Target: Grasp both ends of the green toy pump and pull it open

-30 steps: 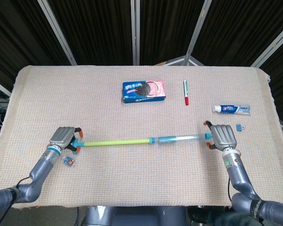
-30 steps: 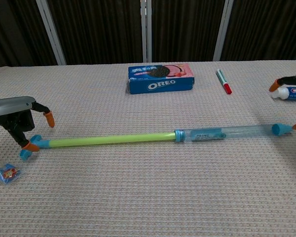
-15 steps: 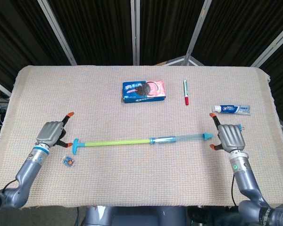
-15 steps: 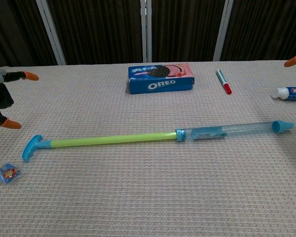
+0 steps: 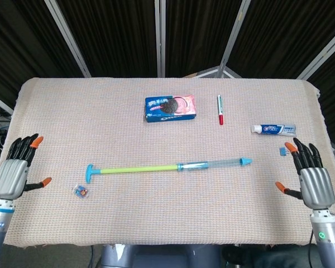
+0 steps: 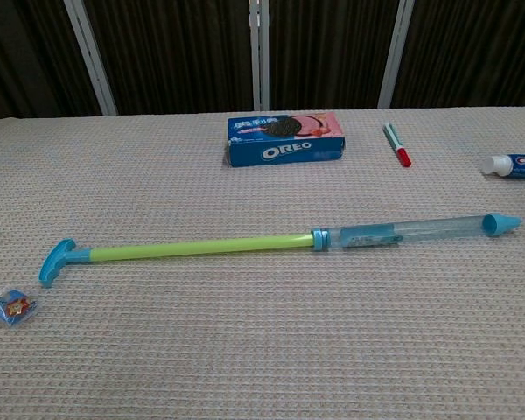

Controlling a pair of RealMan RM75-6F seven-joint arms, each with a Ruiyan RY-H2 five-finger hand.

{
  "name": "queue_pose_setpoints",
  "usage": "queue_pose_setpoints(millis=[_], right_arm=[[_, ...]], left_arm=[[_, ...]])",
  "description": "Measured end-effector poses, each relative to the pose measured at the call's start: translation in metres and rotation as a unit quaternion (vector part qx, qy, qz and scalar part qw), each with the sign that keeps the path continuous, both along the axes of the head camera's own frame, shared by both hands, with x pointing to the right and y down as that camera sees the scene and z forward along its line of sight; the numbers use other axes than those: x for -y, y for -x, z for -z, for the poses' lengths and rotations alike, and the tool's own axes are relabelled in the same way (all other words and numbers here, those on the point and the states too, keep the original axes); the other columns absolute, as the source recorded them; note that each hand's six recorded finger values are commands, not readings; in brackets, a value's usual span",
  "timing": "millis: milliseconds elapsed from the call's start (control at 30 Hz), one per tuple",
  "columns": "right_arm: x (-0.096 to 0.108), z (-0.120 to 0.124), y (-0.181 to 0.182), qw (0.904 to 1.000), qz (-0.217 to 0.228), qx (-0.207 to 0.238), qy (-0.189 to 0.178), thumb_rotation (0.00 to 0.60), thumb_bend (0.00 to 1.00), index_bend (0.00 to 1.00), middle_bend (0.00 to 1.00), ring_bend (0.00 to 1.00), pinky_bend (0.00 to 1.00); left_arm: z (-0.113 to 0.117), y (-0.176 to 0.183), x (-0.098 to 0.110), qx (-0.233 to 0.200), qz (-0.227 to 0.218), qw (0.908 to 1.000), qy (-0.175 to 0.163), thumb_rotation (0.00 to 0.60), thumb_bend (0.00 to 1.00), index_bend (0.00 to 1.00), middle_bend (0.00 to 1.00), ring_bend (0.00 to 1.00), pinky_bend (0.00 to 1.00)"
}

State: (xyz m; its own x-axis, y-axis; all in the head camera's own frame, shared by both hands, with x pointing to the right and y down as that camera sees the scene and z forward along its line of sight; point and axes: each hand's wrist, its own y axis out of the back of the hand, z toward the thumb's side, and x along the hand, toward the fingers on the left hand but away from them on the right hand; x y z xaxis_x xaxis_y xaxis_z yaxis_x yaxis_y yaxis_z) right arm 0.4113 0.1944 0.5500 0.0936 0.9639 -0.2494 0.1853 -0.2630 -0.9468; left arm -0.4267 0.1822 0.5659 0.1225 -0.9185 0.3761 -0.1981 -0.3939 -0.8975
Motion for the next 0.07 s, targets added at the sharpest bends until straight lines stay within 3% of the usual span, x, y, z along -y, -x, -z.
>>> queue_pose_setpoints(millis=[67], right_arm=[[-0.0091, 0.0024, -0.0029, 1.0000, 0.000, -0.009, 0.000, 0.600, 0.00, 0.00, 0.00, 0.00, 0.00]], left_arm=[[0.0046, -0.0001, -0.0143, -0.002, -0.006, 1.0000, 0.004, 0.600, 0.00, 0.00, 0.00, 0.00, 0.00]])
